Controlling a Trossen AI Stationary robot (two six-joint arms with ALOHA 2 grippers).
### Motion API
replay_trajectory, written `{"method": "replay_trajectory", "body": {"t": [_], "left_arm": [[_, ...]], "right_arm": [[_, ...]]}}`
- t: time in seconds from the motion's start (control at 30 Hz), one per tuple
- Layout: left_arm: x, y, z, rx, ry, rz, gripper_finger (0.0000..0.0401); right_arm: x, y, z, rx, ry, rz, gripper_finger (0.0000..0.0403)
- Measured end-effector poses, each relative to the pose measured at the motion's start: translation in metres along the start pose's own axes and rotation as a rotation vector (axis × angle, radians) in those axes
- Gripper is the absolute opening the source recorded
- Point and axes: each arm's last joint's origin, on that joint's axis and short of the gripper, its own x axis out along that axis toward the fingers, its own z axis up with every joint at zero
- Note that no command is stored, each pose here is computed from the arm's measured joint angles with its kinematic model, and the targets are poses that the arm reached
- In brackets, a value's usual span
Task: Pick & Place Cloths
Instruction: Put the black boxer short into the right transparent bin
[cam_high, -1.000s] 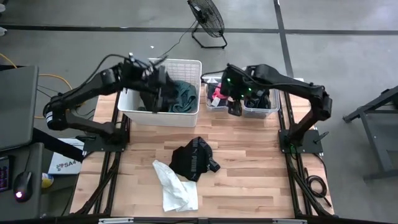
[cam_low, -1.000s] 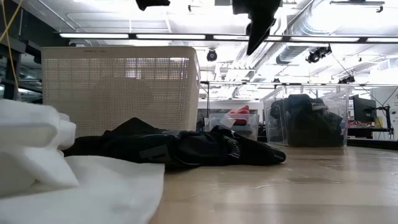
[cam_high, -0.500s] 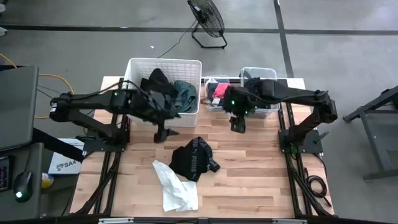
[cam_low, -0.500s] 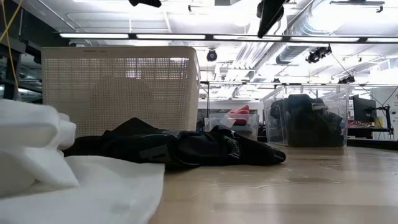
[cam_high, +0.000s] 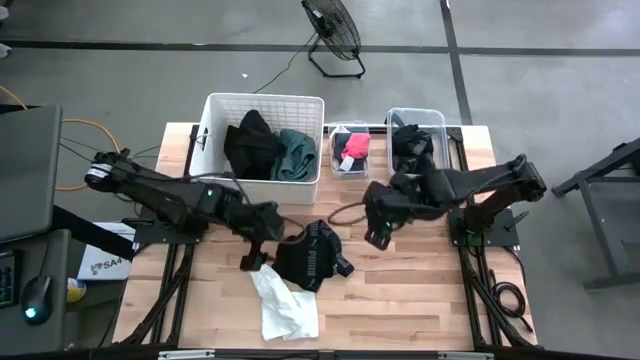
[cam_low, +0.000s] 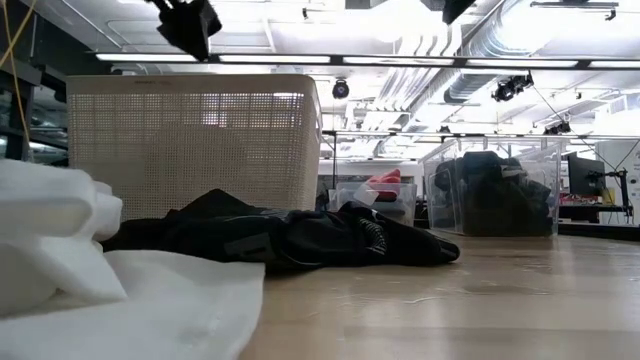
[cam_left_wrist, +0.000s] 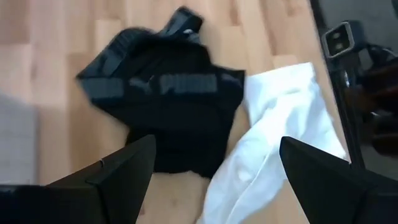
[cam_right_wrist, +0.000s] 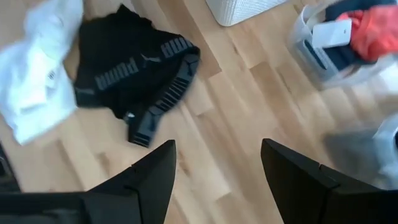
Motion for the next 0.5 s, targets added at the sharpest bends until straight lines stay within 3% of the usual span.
{"method": "replay_trajectory", "body": {"t": [0.1,0.23,0.5], "left_arm": [[0.012,-0.011,-0.005,0.051,-0.042,-0.026,0.0337],[0.035,-0.021,-0.012,0.146,-0.074,0.035,0.0337],[0.083,-0.017,-0.014,0.152,0.003,0.177,0.0337]], "right_arm": [[-0.006,0.014,-0.012,0.083,-0.033,-0.004,0.0227],[-0.013,0.033,-0.027,0.107,-0.095,0.007,0.0227],[-0.024,0.063,-0.048,0.222,-0.152,0.143,0.0226]]}}
